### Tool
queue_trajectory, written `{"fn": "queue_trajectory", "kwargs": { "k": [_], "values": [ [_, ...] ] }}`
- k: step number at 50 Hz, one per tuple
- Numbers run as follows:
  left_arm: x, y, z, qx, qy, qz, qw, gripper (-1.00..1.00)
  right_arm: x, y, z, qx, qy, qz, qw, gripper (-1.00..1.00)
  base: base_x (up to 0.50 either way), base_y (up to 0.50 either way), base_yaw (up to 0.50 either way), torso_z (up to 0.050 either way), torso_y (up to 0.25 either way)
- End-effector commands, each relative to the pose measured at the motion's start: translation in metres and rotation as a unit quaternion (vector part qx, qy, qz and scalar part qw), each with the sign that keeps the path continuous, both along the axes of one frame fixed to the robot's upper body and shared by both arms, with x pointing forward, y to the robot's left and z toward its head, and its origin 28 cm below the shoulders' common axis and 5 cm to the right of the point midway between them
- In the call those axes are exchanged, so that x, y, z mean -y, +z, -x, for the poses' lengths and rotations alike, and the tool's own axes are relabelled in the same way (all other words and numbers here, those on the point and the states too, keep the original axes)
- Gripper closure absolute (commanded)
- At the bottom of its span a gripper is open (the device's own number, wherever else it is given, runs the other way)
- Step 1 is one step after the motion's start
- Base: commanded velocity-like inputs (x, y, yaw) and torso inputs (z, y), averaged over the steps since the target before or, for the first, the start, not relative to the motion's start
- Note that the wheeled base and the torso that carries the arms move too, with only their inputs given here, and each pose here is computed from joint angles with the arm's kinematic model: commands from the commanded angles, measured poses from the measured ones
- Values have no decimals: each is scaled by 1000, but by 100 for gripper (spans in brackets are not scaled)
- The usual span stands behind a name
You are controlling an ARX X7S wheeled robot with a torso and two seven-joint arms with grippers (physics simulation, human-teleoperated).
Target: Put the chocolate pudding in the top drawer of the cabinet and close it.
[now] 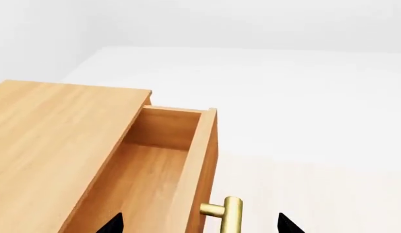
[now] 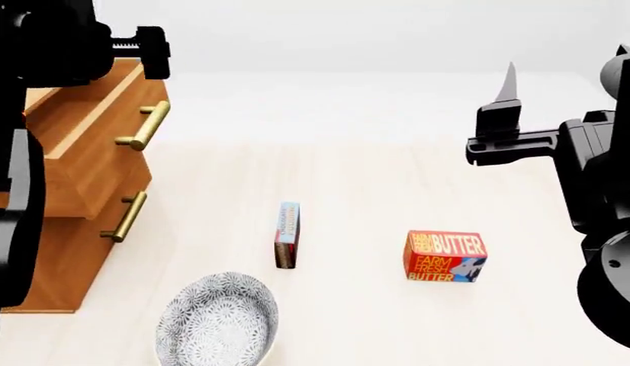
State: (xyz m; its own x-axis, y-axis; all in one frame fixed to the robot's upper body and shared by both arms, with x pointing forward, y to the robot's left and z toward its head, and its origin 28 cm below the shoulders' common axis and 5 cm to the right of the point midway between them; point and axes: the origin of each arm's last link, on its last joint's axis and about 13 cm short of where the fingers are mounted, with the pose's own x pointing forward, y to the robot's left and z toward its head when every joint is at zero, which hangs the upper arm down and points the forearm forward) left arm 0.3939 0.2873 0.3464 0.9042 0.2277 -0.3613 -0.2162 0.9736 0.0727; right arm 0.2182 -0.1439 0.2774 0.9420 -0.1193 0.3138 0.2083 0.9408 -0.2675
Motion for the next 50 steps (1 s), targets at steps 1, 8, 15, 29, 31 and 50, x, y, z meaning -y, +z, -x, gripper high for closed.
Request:
{"fn": "queue_trajectory", "kwargs": {
  "k": [1,8,15,29,31,50],
  "values": [
    [-3,-22,-5,-35,1,4,999,-100,-2,-3,-2,-3,0,2,1000,-100,0,0,0,0,0],
    [-5,-35,-8,-50,3,7,999,-100,-2,-3,-4,-5,1,2,1000,-100,0,0,0,0,0],
    [-6,-45,-11,-59,0,13,998,-100,-3,-4,-6,-7,2,3,1000,-100,0,0,0,0,0],
    [-7,-64,-12,-76,-6,23,997,-100,-4,-6,-6,-9,3,4,1000,-100,0,0,0,0,0],
    [-7,-66,-12,-77,-6,25,997,-100,-4,-6,-6,-10,2,4,1000,-100,0,0,0,0,0],
    [3,-83,-9,-91,-41,33,994,-100,-6,-6,-8,-10,3,6,1000,-100,0,0,0,0,0]
  ]
}}
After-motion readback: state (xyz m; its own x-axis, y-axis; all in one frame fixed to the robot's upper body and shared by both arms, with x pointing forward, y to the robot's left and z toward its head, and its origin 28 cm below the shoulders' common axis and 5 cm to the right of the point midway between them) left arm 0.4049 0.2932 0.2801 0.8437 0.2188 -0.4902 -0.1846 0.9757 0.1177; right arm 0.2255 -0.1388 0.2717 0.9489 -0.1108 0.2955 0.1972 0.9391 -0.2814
